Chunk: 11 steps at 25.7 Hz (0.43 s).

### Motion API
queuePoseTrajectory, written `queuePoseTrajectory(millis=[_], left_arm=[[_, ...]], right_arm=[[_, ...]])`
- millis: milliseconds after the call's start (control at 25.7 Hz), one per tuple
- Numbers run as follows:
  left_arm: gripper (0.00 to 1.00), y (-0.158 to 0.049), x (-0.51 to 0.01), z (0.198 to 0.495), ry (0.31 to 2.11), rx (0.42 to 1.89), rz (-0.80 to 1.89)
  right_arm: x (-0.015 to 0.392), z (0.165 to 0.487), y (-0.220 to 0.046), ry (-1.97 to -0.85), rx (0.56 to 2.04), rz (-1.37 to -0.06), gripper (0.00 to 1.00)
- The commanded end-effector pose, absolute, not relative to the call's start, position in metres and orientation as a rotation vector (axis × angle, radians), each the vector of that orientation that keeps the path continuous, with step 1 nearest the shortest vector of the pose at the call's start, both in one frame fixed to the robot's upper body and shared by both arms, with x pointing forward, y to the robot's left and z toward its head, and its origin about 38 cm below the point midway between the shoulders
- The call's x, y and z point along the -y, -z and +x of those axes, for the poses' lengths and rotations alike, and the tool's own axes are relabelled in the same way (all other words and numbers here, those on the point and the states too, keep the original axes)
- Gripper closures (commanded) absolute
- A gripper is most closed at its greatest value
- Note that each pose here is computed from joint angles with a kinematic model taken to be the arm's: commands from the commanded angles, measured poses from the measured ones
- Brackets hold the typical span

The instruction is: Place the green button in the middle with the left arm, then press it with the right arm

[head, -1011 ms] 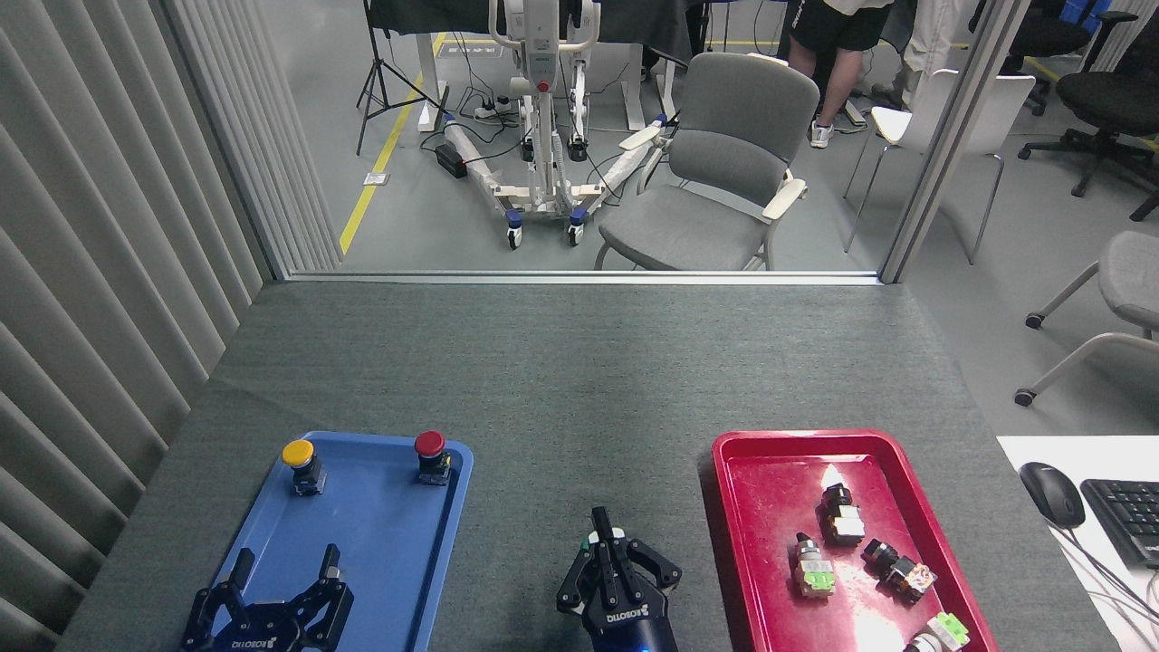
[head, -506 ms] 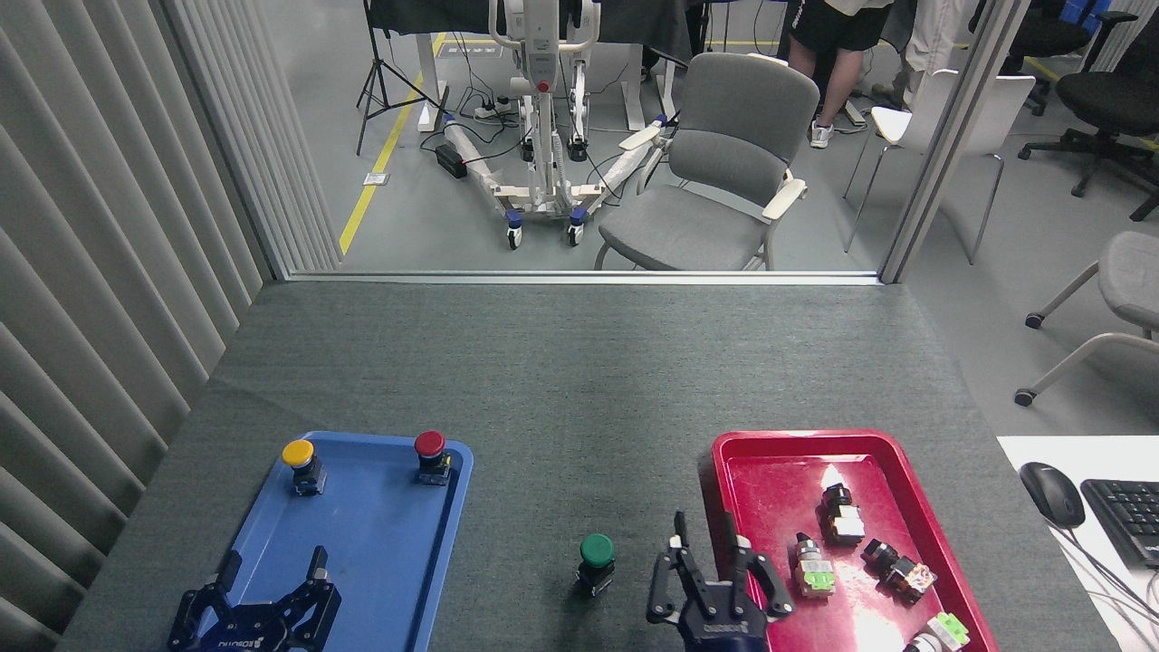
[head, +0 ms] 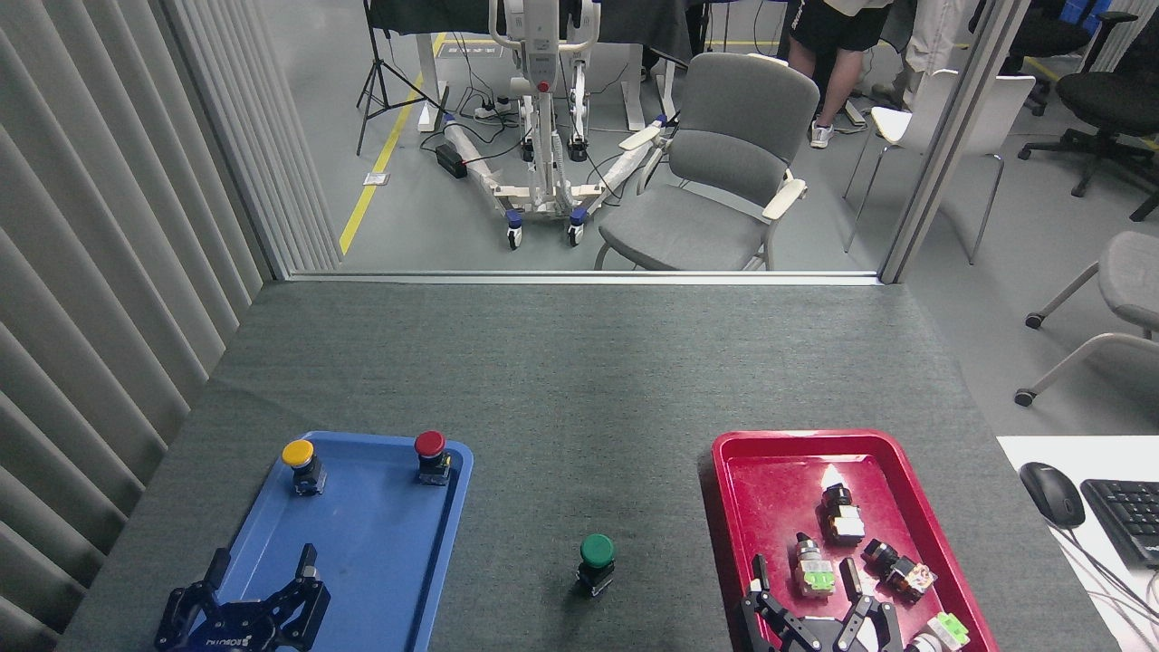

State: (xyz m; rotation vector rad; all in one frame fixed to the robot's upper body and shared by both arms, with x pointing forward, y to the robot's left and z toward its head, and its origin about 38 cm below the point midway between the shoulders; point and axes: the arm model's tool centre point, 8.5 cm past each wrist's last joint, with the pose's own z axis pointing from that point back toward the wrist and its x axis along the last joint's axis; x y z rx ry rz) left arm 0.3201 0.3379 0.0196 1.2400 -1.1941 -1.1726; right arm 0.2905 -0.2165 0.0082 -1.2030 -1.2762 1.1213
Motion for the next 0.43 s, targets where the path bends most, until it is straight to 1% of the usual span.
queuePoseTrajectory(millis=[0,194,311,389], left_arm=[[0.00,-0.020,-0.338,0.320,1.172,1.197,1.240],[0.00,-0.021,-0.334,0.320,1.194,1.237,1.213],[0.00,-0.030,-0.346,0.319,1.167,1.241,1.242],[0.00,-0.032,-0.351,0.318,1.157,1.246,1.244]], right_arm=[[0.218,0.290,-0.010,-1.151,1.288,-1.211,0.00],[0.223,0.287,-0.009,-1.181,1.276,-1.227,0.00],[0.224,0.287,-0.009,-1.185,1.275,-1.230,0.00],[0.224,0.287,-0.009,-1.184,1.273,-1.232,0.00]])
